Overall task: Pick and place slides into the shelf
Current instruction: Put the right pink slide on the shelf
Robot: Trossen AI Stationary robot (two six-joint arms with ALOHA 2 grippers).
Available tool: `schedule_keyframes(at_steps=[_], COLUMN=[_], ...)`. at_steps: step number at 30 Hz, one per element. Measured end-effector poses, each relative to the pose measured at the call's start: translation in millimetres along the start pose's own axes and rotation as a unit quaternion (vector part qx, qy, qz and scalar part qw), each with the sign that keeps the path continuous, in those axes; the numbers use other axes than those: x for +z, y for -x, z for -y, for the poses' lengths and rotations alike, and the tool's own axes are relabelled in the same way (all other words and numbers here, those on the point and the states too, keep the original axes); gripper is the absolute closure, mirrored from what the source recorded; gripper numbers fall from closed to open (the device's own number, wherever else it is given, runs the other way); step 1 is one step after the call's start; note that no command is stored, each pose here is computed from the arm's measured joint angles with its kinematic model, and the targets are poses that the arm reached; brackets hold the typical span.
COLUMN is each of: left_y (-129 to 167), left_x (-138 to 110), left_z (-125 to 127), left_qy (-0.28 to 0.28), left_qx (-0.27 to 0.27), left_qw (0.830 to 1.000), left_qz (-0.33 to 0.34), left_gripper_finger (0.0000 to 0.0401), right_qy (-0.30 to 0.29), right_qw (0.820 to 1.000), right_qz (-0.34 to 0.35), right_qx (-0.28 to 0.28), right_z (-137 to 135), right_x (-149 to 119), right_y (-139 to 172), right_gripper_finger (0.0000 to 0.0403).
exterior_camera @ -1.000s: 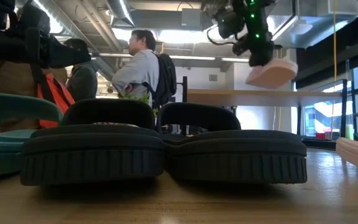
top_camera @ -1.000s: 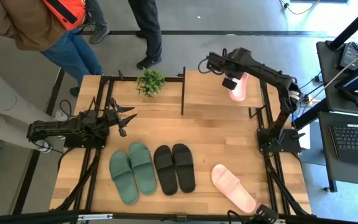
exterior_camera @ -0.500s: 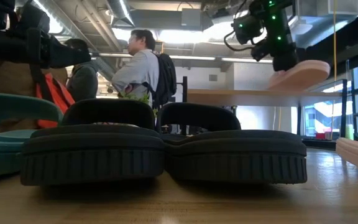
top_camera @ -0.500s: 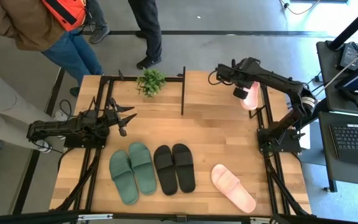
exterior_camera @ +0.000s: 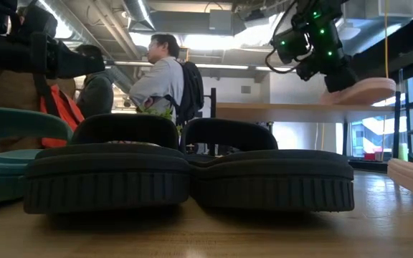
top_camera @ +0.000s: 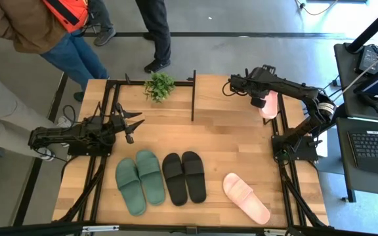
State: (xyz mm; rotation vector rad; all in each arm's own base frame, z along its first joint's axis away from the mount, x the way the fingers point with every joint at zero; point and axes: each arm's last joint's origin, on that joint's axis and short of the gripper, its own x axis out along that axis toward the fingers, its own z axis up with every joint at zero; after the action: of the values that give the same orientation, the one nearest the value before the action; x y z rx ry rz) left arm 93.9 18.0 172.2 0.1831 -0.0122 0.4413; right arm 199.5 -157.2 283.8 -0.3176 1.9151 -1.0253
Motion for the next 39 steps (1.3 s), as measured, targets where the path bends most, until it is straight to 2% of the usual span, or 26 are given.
schedule_keyframes(at_steps=[17,33,39], left_y=[0,0,0], left_x=[0,0,0], left_z=[0,0,0], left_qy=[0.000,0.000,0.000], left_qx=[0.000,0.000,0.000], left_qw=[1.000,1.000,1.000], left_qz=[0.000,0.000,0.000], left_gripper_finger=[0.0256,0.0256,0.0256], right_qy=[-0.029,-0.029,0.000], right_qw=[1.000,1.000,1.000], right_qz=[-0.001,0.005,-0.009], right_qx=[-0.005,-0.004,-0.011], right_z=[7,8,-6], right_x=[3,5,5], right_y=[-9,-10,-20], right_gripper_finger=[0.0391,0.0391,0.0391])
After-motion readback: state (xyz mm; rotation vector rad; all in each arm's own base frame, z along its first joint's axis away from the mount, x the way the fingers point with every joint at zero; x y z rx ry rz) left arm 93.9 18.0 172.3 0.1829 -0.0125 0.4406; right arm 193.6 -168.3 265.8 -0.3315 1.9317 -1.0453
